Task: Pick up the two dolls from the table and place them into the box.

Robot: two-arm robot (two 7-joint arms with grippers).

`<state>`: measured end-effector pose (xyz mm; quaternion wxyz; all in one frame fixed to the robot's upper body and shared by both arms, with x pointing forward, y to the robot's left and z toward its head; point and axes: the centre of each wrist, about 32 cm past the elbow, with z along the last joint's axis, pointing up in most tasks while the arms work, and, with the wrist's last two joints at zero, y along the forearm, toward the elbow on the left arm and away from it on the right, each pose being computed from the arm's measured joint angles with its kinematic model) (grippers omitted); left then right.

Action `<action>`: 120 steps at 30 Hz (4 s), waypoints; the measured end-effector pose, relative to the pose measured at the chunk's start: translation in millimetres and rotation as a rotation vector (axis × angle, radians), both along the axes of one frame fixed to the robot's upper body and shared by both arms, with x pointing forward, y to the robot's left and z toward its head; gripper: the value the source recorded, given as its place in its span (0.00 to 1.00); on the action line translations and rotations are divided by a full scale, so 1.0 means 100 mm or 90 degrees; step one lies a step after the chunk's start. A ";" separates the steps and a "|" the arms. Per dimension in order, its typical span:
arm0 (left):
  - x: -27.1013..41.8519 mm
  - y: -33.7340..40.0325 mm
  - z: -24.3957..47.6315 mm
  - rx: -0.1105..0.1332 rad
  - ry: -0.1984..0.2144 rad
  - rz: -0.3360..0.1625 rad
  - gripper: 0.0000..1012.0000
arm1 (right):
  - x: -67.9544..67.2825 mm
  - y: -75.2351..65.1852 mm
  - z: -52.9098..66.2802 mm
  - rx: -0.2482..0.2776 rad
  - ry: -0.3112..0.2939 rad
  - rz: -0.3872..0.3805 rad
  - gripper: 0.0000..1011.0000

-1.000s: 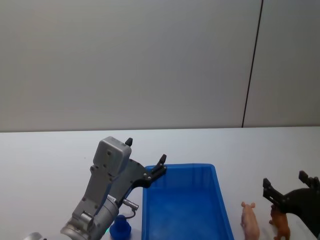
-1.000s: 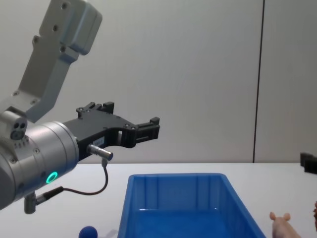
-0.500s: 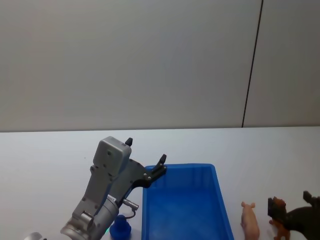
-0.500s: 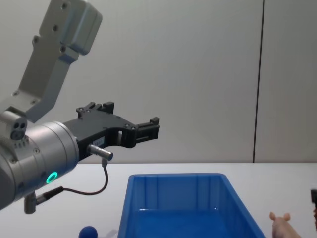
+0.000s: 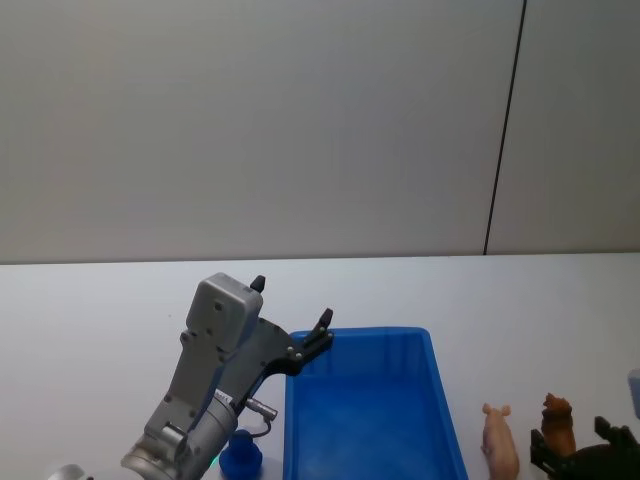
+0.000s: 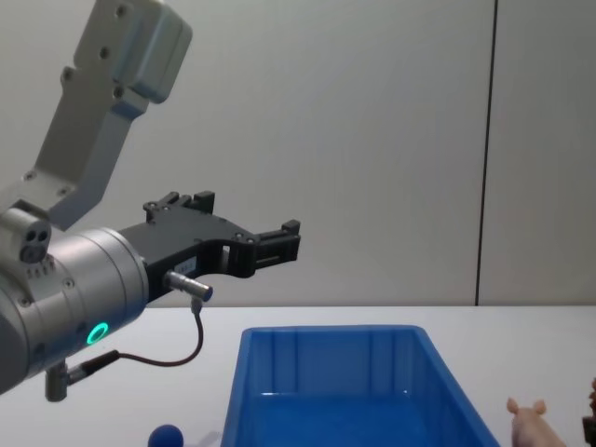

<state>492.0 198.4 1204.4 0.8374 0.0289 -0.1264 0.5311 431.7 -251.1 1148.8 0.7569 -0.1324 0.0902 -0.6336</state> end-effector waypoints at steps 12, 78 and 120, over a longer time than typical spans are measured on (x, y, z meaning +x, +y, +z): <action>0.000 0.000 0.000 0.000 0.000 0.000 0.99 | 0.03 0.02 -0.10 0.002 0.031 0.004 0.63; 0.000 0.000 0.000 0.000 0.000 0.000 0.99 | 0.82 0.79 0.48 0.139 -0.067 0.314 0.62; 0.000 0.000 0.000 0.000 0.000 0.000 0.99 | 0.26 0.43 0.49 0.047 -0.081 0.118 0.99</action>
